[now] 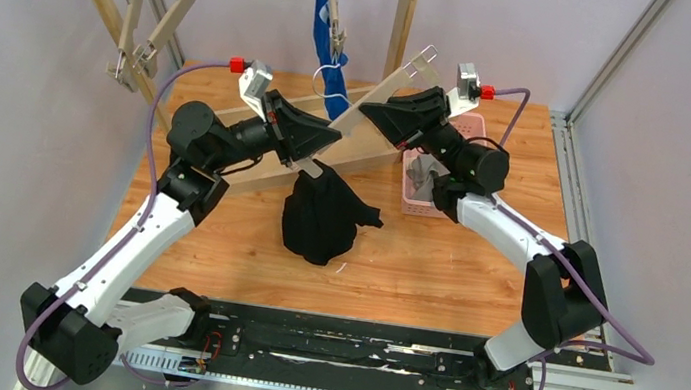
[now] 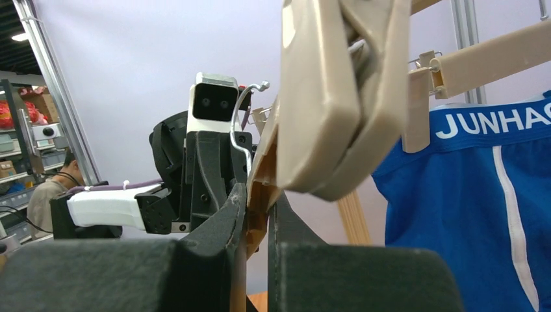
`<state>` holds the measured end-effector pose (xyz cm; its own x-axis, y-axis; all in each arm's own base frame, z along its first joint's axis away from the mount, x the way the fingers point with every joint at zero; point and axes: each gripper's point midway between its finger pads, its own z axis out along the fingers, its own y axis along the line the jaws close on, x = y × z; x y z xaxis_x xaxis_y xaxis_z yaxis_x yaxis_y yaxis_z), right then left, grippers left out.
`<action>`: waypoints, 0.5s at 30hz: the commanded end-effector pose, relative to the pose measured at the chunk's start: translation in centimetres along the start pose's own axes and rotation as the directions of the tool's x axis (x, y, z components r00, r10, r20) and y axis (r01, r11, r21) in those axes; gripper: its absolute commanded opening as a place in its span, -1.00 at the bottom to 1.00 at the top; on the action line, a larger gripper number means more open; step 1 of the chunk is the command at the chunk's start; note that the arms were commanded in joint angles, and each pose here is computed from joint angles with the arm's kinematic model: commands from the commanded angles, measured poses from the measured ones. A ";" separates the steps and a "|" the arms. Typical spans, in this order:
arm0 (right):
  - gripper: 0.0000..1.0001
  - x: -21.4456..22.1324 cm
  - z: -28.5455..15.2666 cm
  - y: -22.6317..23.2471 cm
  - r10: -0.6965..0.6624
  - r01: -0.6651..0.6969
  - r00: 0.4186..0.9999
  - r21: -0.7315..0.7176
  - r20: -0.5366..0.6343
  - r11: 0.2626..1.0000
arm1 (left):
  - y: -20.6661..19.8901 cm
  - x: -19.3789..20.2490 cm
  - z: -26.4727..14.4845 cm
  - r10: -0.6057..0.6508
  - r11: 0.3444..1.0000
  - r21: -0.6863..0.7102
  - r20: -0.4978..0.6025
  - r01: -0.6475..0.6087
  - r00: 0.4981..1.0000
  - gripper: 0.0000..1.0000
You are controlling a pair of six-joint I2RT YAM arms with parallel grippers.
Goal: Remove the underwear clipped to the hanger
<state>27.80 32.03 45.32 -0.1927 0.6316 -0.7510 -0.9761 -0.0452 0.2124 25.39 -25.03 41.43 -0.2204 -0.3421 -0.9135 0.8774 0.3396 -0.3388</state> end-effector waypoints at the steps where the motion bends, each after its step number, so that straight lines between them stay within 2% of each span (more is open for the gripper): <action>1: -0.99 0.4 1.0 1.3 -0.040 0.038 0.999 -0.067 -0.034 0.997 | -0.9 0.3 0.7 -0.005 0.999 0.046 -0.003 0.005 1.000 -0.99; 5: -0.99 0.2 0.9 1.6 -0.048 0.046 0.999 -0.077 -0.025 0.996 | -0.9 0.6 0.5 -0.008 0.999 0.043 -0.005 0.009 1.000 -0.95; 7: -0.99 0.1 0.9 1.8 -0.053 0.051 0.998 -0.082 -0.021 0.995 | -0.6 0.8 0.4 -0.015 1.000 0.026 0.001 0.015 1.000 -0.72; 9: -0.99 -0.2 0.9 2.3 -0.063 0.061 0.998 -0.091 -0.020 0.994 | -0.4 1.2 0.1 -0.025 1.000 0.009 0.002 0.025 1.000 -0.39; 13: -0.99 -0.7 0.8 3.3 -0.071 0.069 0.997 -0.108 -0.019 0.992 | -0.2 1.9 -0.3 -0.028 1.000 -0.004 -0.010 0.028 1.000 -0.22; 15: -0.99 -0.9 0.7 3.9 -0.078 0.075 0.997 -0.116 -0.019 0.990 | 0.2 2.1 -0.5 -0.022 0.999 -0.033 -0.016 0.021 1.000 0.01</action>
<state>26.78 32.66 44.92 -0.2014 0.5890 -0.7826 -0.9782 -0.0790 0.1923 25.51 -25.53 38.79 -0.2702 -0.3295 -0.9047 0.8579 0.3442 -0.3816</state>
